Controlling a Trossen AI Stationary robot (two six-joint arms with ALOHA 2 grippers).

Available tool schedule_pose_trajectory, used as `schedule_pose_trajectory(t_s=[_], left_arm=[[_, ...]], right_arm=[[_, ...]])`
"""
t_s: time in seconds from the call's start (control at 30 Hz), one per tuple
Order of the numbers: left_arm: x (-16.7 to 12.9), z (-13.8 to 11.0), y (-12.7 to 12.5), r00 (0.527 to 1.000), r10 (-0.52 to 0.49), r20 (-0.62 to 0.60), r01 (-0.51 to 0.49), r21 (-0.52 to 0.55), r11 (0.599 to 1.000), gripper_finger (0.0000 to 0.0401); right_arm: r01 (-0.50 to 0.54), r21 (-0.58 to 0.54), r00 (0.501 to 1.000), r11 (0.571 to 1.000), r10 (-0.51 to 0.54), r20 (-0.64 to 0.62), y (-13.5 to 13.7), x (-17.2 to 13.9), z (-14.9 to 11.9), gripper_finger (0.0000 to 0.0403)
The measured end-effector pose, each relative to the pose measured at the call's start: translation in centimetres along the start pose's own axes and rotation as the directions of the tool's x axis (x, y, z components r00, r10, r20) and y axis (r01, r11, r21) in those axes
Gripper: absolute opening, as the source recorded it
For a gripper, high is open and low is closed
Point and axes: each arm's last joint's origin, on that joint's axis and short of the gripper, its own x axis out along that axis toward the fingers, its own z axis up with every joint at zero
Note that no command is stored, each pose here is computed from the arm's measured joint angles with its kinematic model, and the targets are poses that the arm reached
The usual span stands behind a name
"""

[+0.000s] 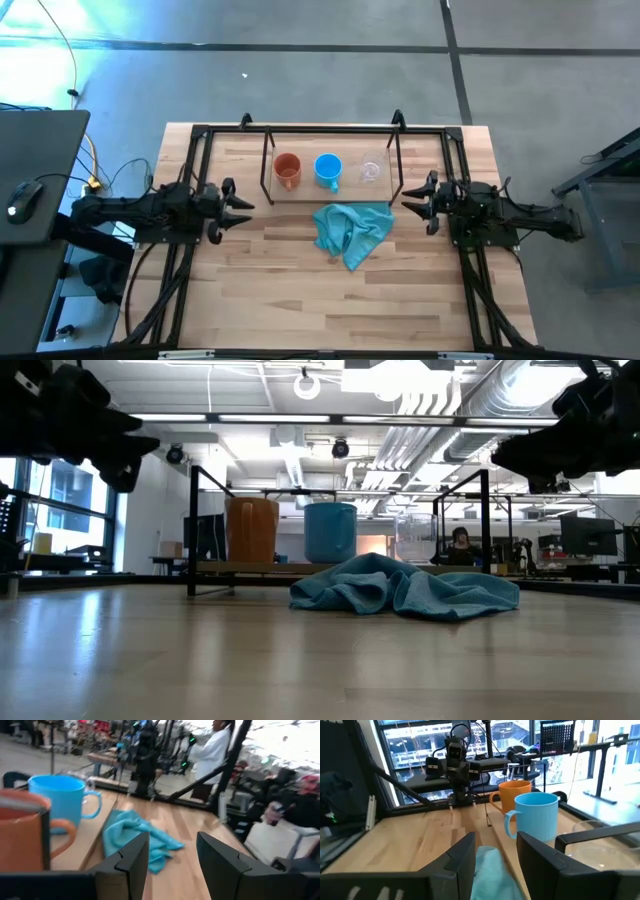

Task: Stack small to large cups/mugs on shelf
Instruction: Return to Home Position

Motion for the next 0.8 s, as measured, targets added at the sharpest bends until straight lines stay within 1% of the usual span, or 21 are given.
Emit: schedule_pose_trajectory(t_s=[0.07, 0.2, 0.4, 0.53, 0.6, 0.7, 0.8], left_arm=[[0.1, -0.2, 0.1, 0.999, 0.024, -0.023, -0.024, -0.001, 1.0, 0.0154], [0.5, -0.6, 0.3, 0.997, 0.036, -0.075, -0.036, 0.0, 0.999, 0.0154], [0.7, -1.0, 0.1, 0.992, -0.028, -0.125, 0.038, 0.077, 0.996, 0.0154], [0.7, -0.9, 0.1, 0.992, -0.034, -0.124, 0.05, 0.128, 0.991, 0.0154], [0.7, -0.8, 0.1, 0.993, -0.036, -0.111, 0.052, 0.141, 0.989, 0.0154], [0.8, -0.2, 0.0, 0.998, -0.047, -0.051, 0.055, 0.167, 0.984, 0.0154], [0.7, 0.6, -0.3, 0.995, -0.098, 0.033, 0.09, 0.195, 0.977, 0.0154]], right_arm=[[0.001, -0.032, 1.0, 0.999, -0.001, 0.0, 0.0, 0.0, 0.0, 0.0135], [0.001, -0.084, 1.0, 0.996, -0.001, 0.0, 0.0, 0.0, 0.0, 0.0135], [0.001, -0.076, 1.0, 0.997, -0.001, 0.0, 0.0, 0.0, 0.0, 0.0135], [0.001, -0.08, 1.0, 0.997, -0.001, 0.0, 0.0, 0.0, 0.0, 0.0135], [0.001, -0.077, 1.0, 0.997, -0.001, 0.0, 0.0, 0.0, 0.0, 0.0135], [0.001, -0.076, 1.0, 0.997, -0.001, -0.001, 0.0, 0.0, 0.0, 0.0135], [0.001, -0.076, 1.0, 0.997, -0.001, -0.001, 0.0, 0.0, 0.0, 0.0135]])
